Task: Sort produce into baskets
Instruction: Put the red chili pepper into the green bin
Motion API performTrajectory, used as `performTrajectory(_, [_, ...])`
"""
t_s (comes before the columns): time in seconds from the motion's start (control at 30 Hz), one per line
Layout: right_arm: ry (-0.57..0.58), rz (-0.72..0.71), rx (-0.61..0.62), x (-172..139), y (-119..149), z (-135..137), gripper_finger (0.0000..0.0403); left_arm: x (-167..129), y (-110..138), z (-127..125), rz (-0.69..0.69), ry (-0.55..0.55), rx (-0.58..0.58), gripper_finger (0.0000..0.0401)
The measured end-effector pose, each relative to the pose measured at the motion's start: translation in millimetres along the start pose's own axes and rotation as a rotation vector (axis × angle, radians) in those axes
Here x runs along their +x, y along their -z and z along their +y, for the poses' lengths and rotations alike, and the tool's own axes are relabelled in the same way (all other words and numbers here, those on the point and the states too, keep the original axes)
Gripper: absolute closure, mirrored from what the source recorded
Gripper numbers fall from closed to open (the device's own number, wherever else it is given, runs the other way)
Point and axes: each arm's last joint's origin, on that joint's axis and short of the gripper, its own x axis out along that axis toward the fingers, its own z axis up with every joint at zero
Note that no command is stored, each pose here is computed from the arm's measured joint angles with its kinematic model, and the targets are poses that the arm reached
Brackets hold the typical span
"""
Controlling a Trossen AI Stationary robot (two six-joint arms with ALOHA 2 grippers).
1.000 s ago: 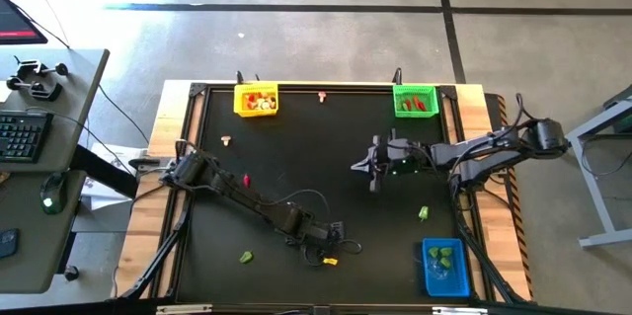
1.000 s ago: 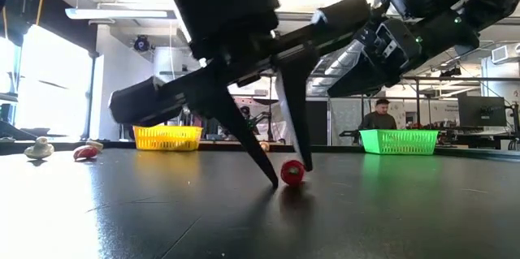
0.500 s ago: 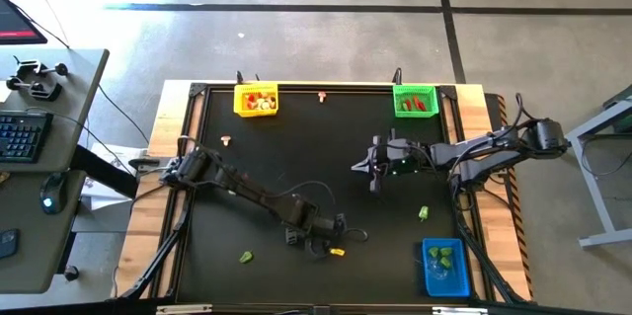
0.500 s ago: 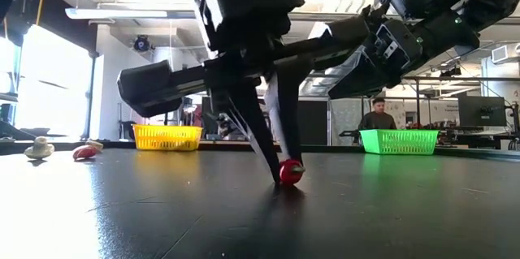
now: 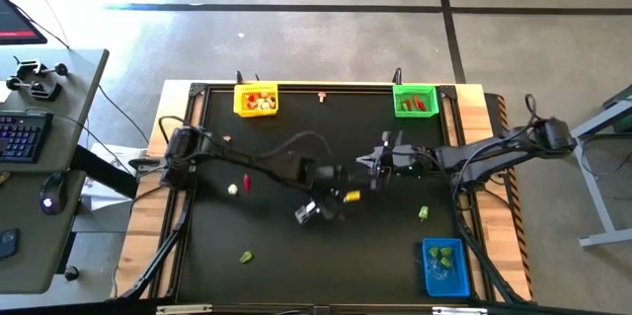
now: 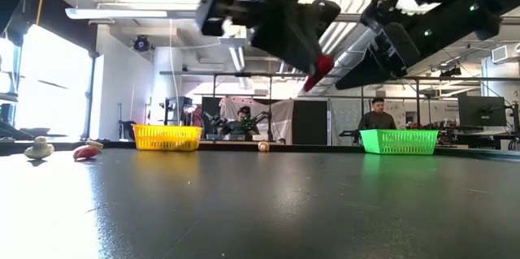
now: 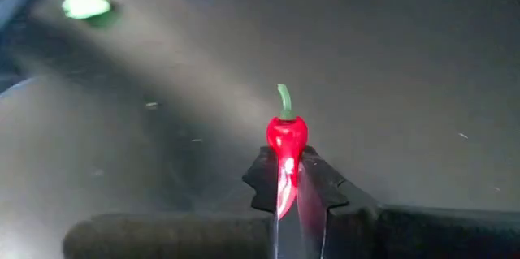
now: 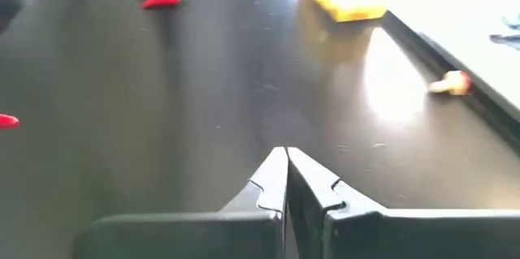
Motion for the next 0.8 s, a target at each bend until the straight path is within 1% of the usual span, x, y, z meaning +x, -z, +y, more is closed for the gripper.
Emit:
performTrajectory(0.07, [0.025, -0.012, -0.009, -5, -1, 0, 0.0403, -6, 6, 11, -0.03, -0.017, -0.029, 0.04])
performTrajectory(0.13, [0.021, -0.022, -0.007, -9, 1, -1, 0.0403, -9, 12, 21, -0.055, -0.032, -0.047, 0.04])
performTrajectory(0.27, [0.018, -0.045, 0.006, -14, 15, -6, 0.0403, -16, 23, 43, -0.114, -0.113, -0.088, 0.04])
performTrajectory(0.47, [0.023, -0.17, 0.08, -25, 43, -15, 0.0403, -31, 41, 77, -0.276, -0.189, -0.181, 0.04])
performTrajectory(0.63, [0.058, -0.271, 0.135, -40, 58, -18, 0.0403, -48, 62, 105, -0.365, -0.285, -0.262, 0.04])
performTrajectory(0.8, [0.101, -0.267, 0.125, -49, 63, -14, 0.0403, -65, 82, 129, -0.487, -0.345, -0.33, 0.04])
